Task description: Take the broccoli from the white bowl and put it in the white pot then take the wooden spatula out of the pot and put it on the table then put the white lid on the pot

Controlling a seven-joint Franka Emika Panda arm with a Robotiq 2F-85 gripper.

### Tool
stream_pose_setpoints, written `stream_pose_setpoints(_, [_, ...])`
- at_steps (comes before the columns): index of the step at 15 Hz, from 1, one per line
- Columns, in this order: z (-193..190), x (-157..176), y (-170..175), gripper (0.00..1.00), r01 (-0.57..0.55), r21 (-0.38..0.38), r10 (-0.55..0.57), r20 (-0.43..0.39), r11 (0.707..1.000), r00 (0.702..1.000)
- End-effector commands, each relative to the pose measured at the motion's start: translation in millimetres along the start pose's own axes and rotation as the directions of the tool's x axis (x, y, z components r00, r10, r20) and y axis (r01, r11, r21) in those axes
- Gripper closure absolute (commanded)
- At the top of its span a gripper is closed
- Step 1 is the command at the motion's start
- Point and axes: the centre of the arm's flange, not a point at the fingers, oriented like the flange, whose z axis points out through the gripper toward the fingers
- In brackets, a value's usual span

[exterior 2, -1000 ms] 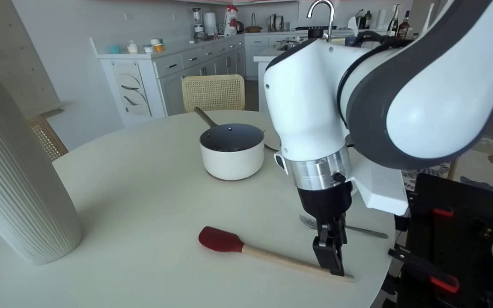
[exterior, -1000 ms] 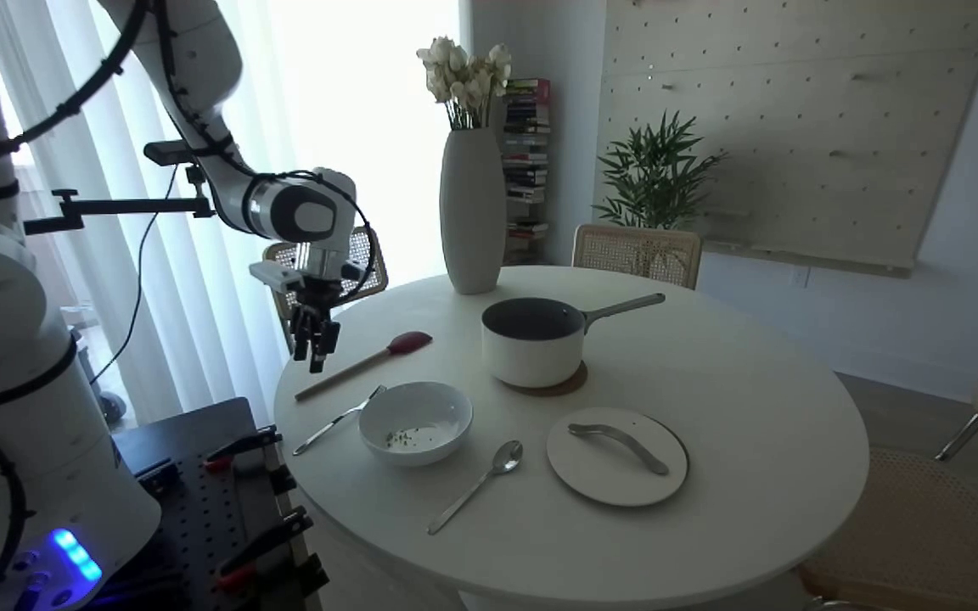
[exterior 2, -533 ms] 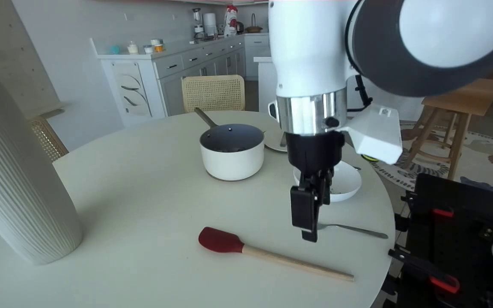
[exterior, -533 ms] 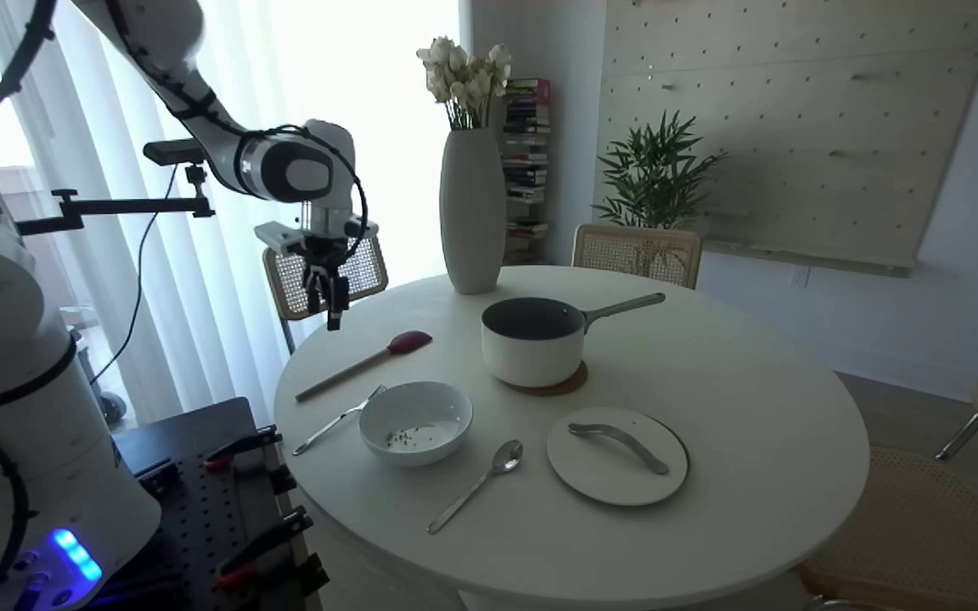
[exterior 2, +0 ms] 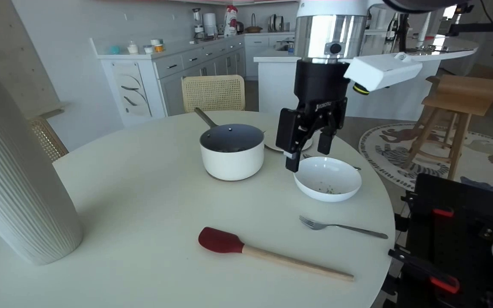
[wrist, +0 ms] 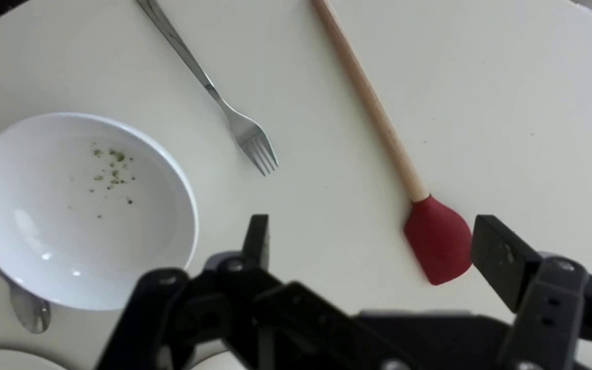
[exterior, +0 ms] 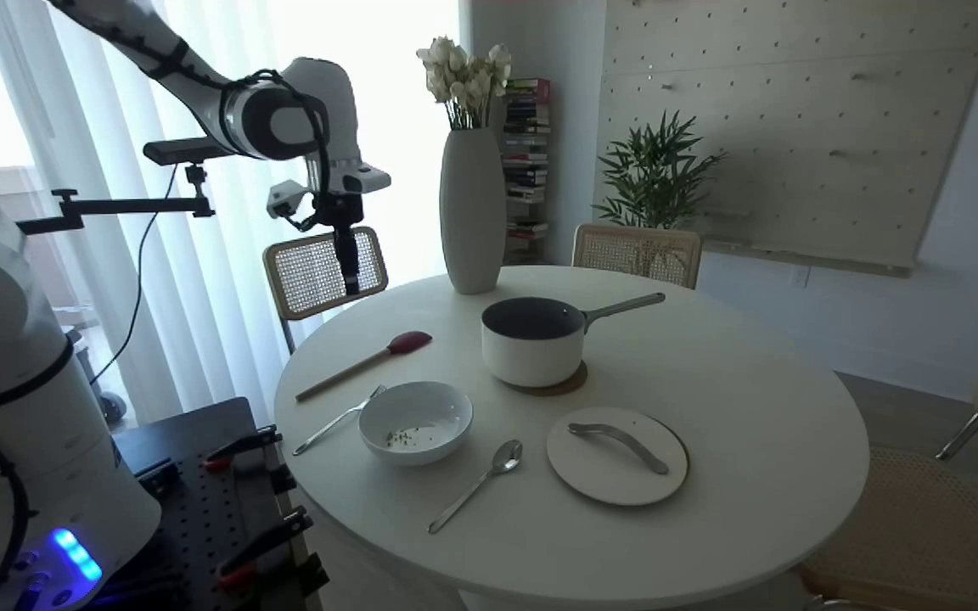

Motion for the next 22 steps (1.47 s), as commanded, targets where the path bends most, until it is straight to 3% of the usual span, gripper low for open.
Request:
stream_pose_setpoints(1, [-14.3,-13.6,32.4,0.00,-0.188,0.030,0.189,-0.043,0.982,0.981])
stream_pose_setpoints(7, [-25.7,-20.1,75.5,0.00,-0.427,0.069,0.432,-0.096,0.902,0.897])
stream_pose_setpoints(11, [-32.3,-17.1,114.8,0.00,-0.517,0.103,0.526,-0.118,0.850,0.842])
stream_pose_setpoints(16, [-52.1,12.7,176.0,0.00,-0.590,0.154,0.609,-0.145,0.793,0.780])
stream_pose_setpoints(20, [-61.9,33.1,227.5,0.00,-0.608,0.184,0.635,-0.173,0.772,0.753])
stream_pose_setpoints(22, [-67.0,43.6,250.6,0.00,-0.598,0.200,0.630,-0.193,0.776,0.753])
